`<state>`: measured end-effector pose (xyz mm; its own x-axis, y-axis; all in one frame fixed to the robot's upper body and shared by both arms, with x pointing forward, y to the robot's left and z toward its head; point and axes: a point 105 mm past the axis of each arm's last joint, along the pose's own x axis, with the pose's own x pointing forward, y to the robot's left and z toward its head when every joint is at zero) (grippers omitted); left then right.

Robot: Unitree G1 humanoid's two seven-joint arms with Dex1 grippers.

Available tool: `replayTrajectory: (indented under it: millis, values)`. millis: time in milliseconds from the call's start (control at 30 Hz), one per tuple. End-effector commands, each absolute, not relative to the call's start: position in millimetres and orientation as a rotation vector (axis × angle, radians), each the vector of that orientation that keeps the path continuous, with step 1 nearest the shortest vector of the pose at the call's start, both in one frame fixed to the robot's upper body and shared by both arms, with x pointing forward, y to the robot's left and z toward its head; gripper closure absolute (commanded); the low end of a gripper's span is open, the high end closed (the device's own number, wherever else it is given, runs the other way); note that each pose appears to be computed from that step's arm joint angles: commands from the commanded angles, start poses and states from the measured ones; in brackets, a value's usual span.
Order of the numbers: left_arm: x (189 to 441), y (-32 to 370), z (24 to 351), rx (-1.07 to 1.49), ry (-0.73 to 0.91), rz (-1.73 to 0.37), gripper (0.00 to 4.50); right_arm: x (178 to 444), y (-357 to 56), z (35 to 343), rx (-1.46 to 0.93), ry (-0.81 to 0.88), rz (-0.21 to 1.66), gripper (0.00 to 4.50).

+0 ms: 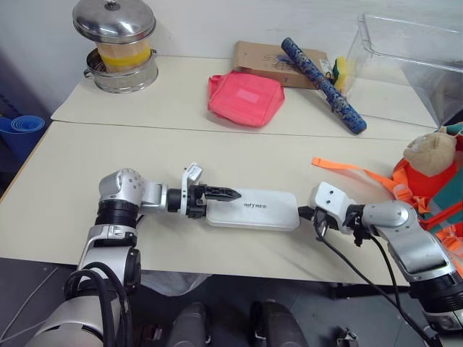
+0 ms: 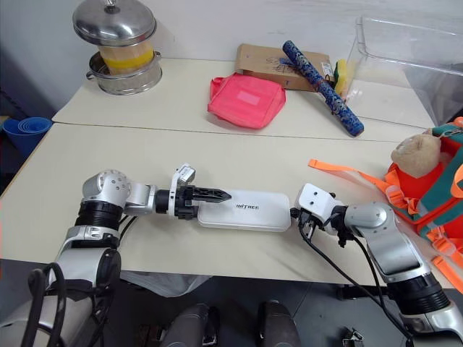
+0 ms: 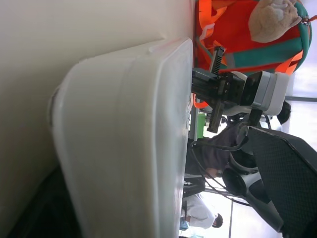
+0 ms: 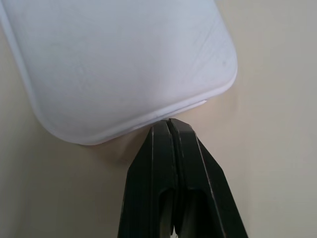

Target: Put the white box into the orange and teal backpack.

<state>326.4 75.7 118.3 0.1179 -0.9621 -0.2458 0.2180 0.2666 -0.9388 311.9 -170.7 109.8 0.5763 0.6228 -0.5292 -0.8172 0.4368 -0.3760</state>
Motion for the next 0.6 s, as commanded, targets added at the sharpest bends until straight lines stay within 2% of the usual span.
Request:
replayTrajectory:
  millis: [33, 133, 200, 267, 333, 400, 600]
  values:
    - [324, 67, 127, -0.924, 1.068, -1.117, 1.29, 305, -172, 109, -0.626, 0.309, 0.916, 4.50]
    - [324, 66, 132, -0.933, 1.027, -1.143, 2.22, 296, -180, 113, -0.503, 0.301, 0.879, 4.50]
    - [322, 67, 136, -0.916, 0.981, -1.162, 2.93, 284, -188, 118, -0.424, 0.273, 0.842, 4.12]
    - [318, 68, 138, -0.847, 0.918, -1.190, 3.31, 269, -197, 121, -0.405, 0.248, 0.801, 3.61]
    - [312, 70, 136, -0.712, 0.826, -1.233, 3.31, 248, -208, 123, -0.350, 0.207, 0.736, 2.94]
    - [303, 71, 144, -0.590, 0.669, -1.352, 3.31, 228, -221, 127, -0.295, 0.177, 0.641, 2.25]
    - [281, 72, 148, -0.170, 0.252, -1.643, 3.31, 169, -272, 137, -0.227, 0.095, 0.256, 0.16]
